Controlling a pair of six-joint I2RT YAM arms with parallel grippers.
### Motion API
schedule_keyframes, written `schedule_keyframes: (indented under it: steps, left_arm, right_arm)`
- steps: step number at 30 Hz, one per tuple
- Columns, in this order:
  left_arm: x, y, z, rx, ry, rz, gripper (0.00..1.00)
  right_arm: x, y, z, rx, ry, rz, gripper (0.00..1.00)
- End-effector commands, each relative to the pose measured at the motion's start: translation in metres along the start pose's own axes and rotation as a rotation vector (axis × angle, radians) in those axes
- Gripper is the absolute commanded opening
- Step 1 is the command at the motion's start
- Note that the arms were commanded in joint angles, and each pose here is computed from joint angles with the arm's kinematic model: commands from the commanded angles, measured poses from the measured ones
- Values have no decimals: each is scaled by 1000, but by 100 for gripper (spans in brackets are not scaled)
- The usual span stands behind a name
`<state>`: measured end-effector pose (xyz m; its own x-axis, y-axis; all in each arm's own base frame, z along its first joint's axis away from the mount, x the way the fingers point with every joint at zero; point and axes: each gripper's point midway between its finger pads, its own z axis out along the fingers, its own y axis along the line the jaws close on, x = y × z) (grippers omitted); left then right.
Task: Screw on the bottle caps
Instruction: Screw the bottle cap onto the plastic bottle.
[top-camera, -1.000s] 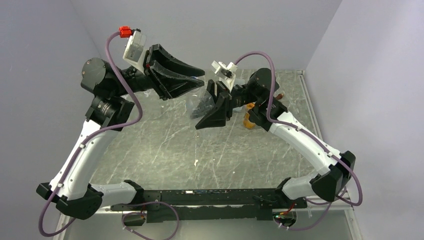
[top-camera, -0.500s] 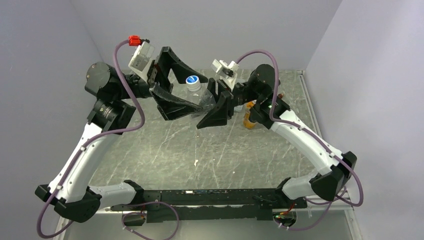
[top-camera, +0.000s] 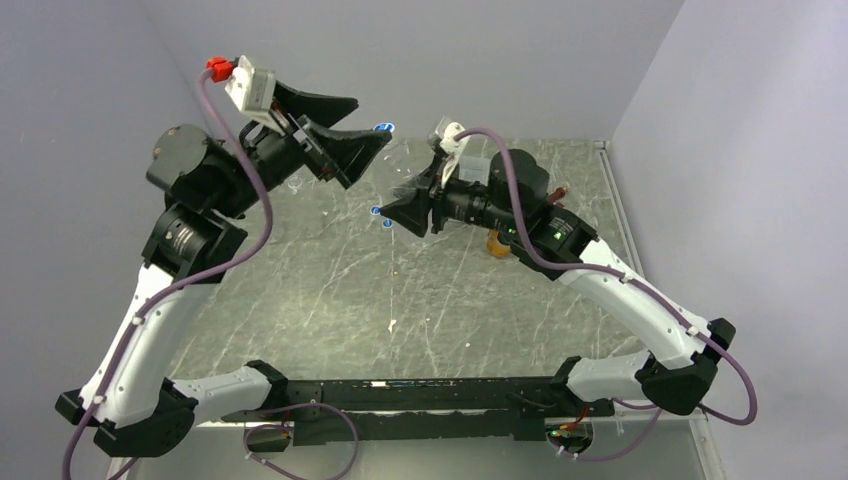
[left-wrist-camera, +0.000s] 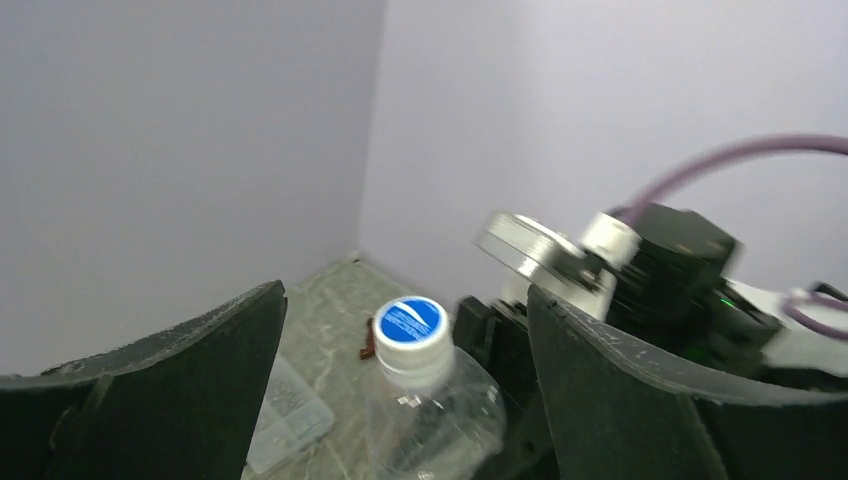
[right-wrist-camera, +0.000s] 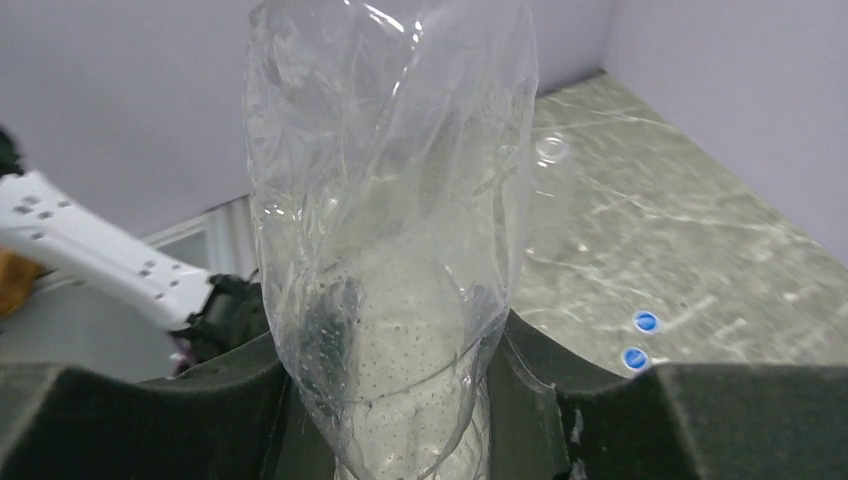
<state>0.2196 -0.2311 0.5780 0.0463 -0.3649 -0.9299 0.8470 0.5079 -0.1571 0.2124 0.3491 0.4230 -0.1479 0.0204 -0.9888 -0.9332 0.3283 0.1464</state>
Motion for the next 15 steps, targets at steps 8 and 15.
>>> schedule_keyframes:
  steps: [8,15]
  left_arm:
    - [26,71,17,-321,40,-35,85]
    - [39,78,21,-339,81,-48,77]
  right_arm:
    - [1,-53,14,409,1,-65,0]
    - [3,-57,20,440,12,-73,0]
